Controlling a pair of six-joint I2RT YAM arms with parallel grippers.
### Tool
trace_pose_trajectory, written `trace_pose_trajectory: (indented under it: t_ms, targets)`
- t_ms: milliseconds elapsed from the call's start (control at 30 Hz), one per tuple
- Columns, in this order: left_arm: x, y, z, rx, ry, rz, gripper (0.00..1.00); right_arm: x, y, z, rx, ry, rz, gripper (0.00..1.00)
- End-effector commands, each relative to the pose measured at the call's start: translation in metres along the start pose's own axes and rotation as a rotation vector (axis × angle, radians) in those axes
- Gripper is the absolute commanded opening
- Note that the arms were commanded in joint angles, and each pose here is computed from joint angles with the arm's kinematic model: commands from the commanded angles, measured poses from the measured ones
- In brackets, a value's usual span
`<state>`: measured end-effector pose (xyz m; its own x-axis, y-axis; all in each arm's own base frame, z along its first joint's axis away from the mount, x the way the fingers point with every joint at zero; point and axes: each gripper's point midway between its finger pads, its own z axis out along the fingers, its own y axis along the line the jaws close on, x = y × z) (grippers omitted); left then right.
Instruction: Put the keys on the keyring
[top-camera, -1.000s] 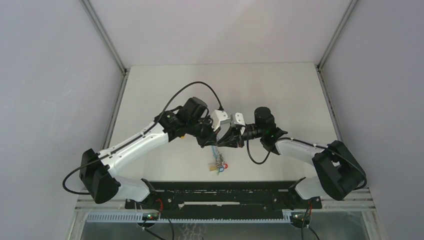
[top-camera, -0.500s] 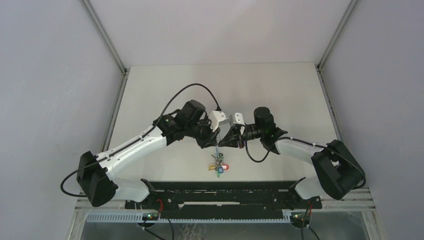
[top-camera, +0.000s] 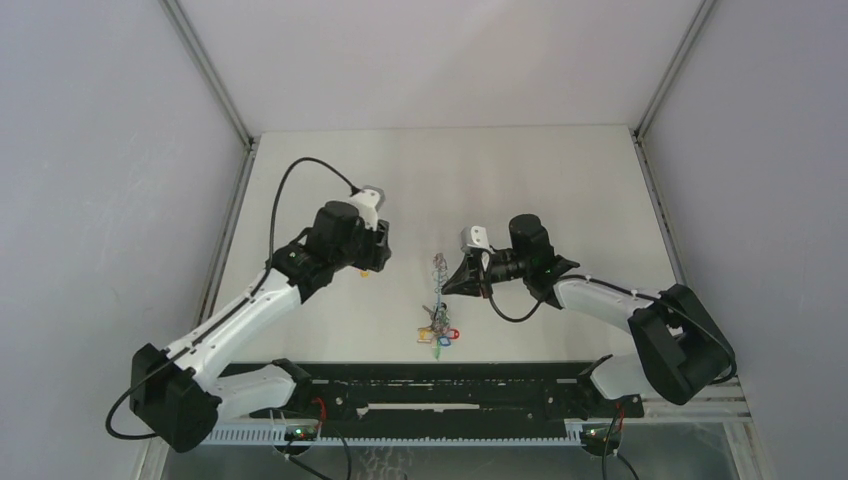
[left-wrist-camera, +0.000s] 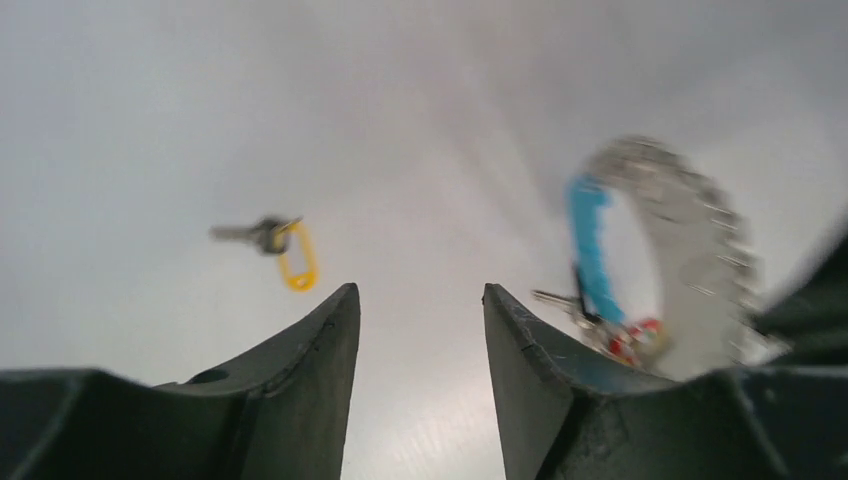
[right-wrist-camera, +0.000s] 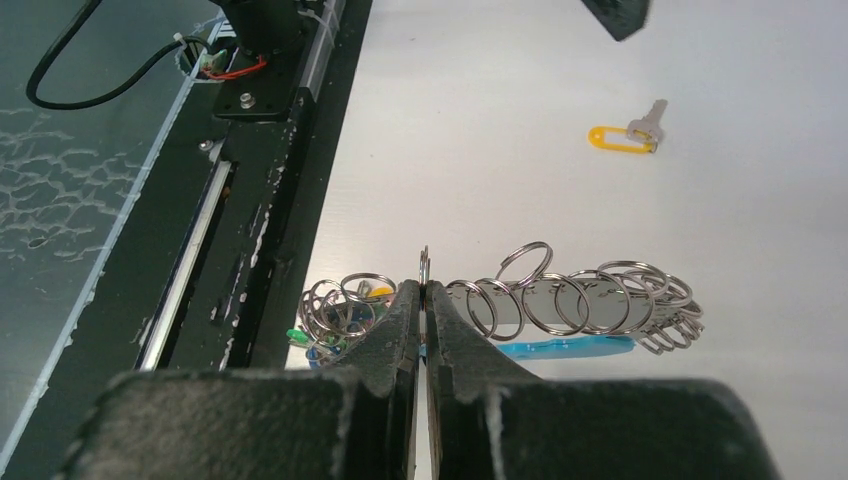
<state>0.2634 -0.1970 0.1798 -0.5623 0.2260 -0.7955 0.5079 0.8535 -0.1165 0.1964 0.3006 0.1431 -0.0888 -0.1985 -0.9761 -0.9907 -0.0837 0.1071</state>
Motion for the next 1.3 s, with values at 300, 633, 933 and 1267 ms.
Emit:
trace_pose_trajectory:
  t_ms: [300, 633, 933, 1267]
  targets:
    - [0.037, 0.122, 0.076, -0.451, 0.063, -0.402, 0.56, -0.029, 0.005, -0.003, -0.015, -0.060, -0.100, 0.00]
    - [0.078, 0.130, 0.120, -0.409, 0.173, -0.475, 0.41, -0.036, 0.010, -0.007, 0.000, -0.060, -0.122, 0.00]
    - [0.107, 0.094, 0.136, -0.297, 0.237, -0.508, 0.29, -0.052, 0.021, -0.016, 0.032, -0.064, -0.177, 0.00]
    - [0.070, -0.003, 0.175, -0.048, 0.155, -0.581, 0.26, -0.066, 0.035, -0.031, 0.101, -0.066, -0.219, 0.00]
